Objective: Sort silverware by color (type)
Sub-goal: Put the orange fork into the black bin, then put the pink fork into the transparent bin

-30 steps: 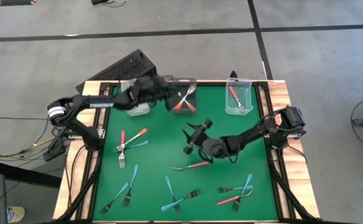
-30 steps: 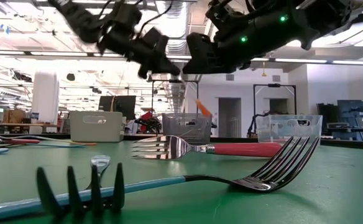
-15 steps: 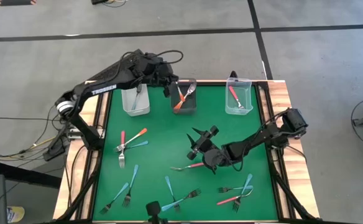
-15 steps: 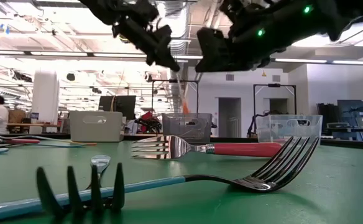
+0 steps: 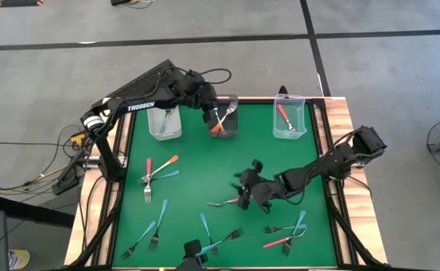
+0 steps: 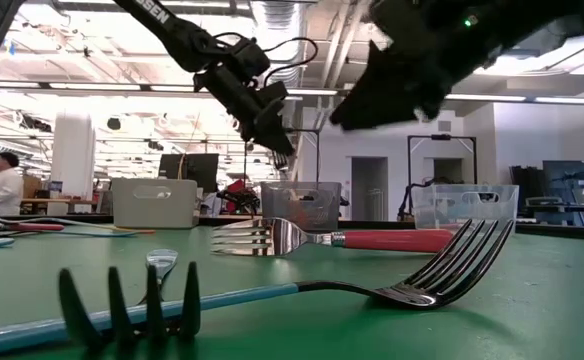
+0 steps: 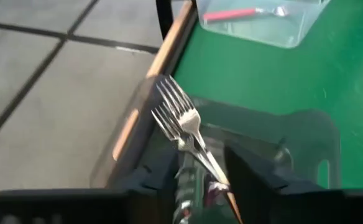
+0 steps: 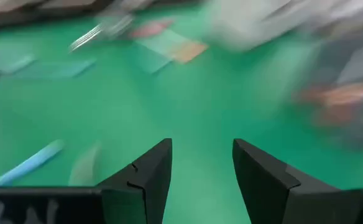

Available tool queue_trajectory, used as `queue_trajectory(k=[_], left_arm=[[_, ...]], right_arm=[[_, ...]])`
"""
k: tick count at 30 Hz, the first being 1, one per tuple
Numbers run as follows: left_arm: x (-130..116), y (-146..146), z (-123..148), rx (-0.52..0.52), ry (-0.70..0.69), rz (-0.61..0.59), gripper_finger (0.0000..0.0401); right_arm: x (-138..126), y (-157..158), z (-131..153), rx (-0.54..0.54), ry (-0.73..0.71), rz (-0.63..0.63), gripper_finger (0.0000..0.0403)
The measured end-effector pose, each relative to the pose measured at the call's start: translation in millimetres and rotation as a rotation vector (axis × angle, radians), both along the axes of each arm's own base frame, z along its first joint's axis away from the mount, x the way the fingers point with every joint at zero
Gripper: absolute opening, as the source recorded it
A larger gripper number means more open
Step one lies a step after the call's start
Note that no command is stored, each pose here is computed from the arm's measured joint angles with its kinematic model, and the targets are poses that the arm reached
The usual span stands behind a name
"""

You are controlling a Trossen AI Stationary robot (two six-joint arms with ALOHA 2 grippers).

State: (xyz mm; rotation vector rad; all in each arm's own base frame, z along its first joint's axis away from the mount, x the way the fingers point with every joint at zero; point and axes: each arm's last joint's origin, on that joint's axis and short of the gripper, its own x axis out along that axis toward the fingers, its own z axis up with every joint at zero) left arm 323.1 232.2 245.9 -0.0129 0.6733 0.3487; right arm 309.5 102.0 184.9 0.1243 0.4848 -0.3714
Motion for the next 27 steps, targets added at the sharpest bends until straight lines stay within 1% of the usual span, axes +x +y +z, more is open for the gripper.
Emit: queue_trajectory(k=[1,3,6,8,11,14,16,18,20,24,27], left_arm=[[0,0,2,0.011,-0.004,0.008,0.0144],[-1,1,6,0.028,-0.003,0.028,0.0179],[-4,-4,23,0.051,-0.031,0.045,0.022],[-8,-12,38,0.071,-0.057,0.036,0.0237],[-15,-29,64,0.112,-0.104,0.006,0.0244],[-29,-50,93,0.143,-0.159,-0.023,0.0242],[-38,-68,106,0.151,-0.189,-0.063,0.0239],[-44,-89,107,0.142,-0.208,-0.115,0.0236],[-49,-110,101,0.127,-0.224,-0.166,0.0233],[-62,-148,79,0.088,-0.281,-0.23,0.0227],[-72,-174,59,0.06,-0.339,-0.246,0.0225]], right_arm=[[1,0,-3,0.059,0.031,0.064,0.0195],[3,1,-7,0.14,0.058,0.135,0.0195],[4,2,-13,0.164,0.083,0.156,0.0194],[3,4,-18,0.159,0.108,0.16,0.0194],[3,4,-18,0.162,0.118,0.165,0.0194],[1,3,-21,0.161,0.151,0.168,0.0194],[2,1,-21,0.16,0.158,0.162,0.0194],[2,1,-25,0.157,0.168,0.161,0.0194],[2,1,-29,0.151,0.19,0.163,0.0194],[9,5,-41,0.184,0.182,0.192,0.0194],[16,11,-56,0.221,0.183,0.252,0.0194]])
